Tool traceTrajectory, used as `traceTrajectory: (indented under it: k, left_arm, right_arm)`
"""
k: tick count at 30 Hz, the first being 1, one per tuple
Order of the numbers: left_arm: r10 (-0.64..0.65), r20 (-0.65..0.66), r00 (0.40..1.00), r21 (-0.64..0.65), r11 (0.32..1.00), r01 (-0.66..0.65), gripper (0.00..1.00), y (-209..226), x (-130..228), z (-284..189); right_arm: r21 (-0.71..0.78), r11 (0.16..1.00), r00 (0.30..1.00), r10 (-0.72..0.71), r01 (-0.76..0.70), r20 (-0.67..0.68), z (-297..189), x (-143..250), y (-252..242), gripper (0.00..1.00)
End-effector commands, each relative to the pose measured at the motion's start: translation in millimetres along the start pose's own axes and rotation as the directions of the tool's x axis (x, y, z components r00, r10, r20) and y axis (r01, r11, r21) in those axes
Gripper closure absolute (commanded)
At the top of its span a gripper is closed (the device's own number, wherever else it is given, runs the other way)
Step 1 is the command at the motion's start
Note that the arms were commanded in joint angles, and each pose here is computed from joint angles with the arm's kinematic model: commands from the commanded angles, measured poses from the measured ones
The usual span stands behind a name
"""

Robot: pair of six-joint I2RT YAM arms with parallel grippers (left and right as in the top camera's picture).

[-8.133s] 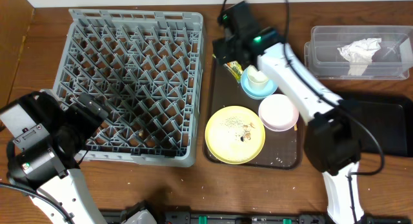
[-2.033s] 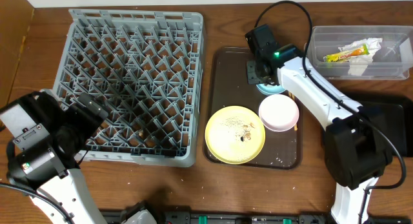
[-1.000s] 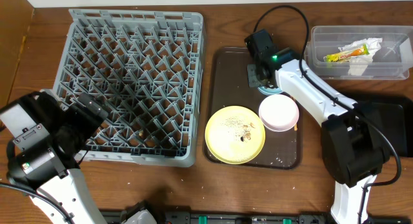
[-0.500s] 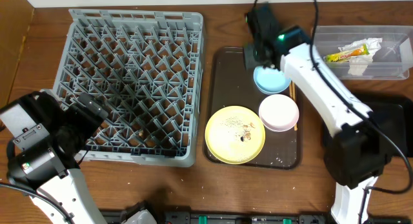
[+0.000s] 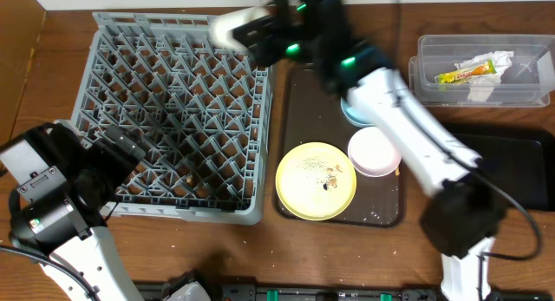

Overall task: Sort waste into correct bins and load items into the dishwasher
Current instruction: 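Place the white cup upside down into the tilted dish rack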

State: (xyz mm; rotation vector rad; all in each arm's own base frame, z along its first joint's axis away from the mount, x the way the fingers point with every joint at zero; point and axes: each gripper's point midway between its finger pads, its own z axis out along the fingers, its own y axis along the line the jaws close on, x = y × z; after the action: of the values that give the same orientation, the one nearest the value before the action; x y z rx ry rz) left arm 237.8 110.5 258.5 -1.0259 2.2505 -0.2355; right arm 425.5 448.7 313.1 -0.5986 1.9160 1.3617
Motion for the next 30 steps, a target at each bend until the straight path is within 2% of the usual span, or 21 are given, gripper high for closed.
traceTrajectory:
  k: [1, 8, 15, 25, 30]
  left_arm:
    - [0.016, 0.021, 1.0, 0.017, 1.0, -0.016, 0.0, -4.4, -5.3, -6.1]
    - [0.016, 0.021, 1.0, 0.017, 1.0, -0.016, 0.0, -4.4, -5.3, -6.1]
    - [0.016, 0.021, 1.0, 0.016, 1.0, -0.016, 0.0, -4.4, -5.3, -6.1]
    - [0.016, 0.021, 1.0, 0.017, 1.0, -0.016, 0.0, -4.4, -5.3, -6.1]
    - [0.016, 0.021, 1.0, 0.017, 1.0, -0.016, 0.0, -4.4, -5.3, -6.1]
  right_arm:
    - [-0.098, 0.974, 0.976, 0.192, -0.202, -0.102, 52.2, 56.3, 3.5, 0.99]
    - [-0.287, 0.909, 0.953, 0.286, -0.303, -0.1, 114.7, 106.6, 34.3, 0.99]
    - [-0.245, 0.895, 0.926, 0.34, -0.372, -0.166, 143.3, 161.1, 29.2, 0.99]
    - [-0.097, 0.892, 0.885, 0.417, -0.442, -0.206, 149.3, 188.1, 0.5, 0.99]
    - [-0.099, 0.887, 0.875, 0.416, -0.45, -0.247, 152.7, 203.4, 8.0, 0.99]
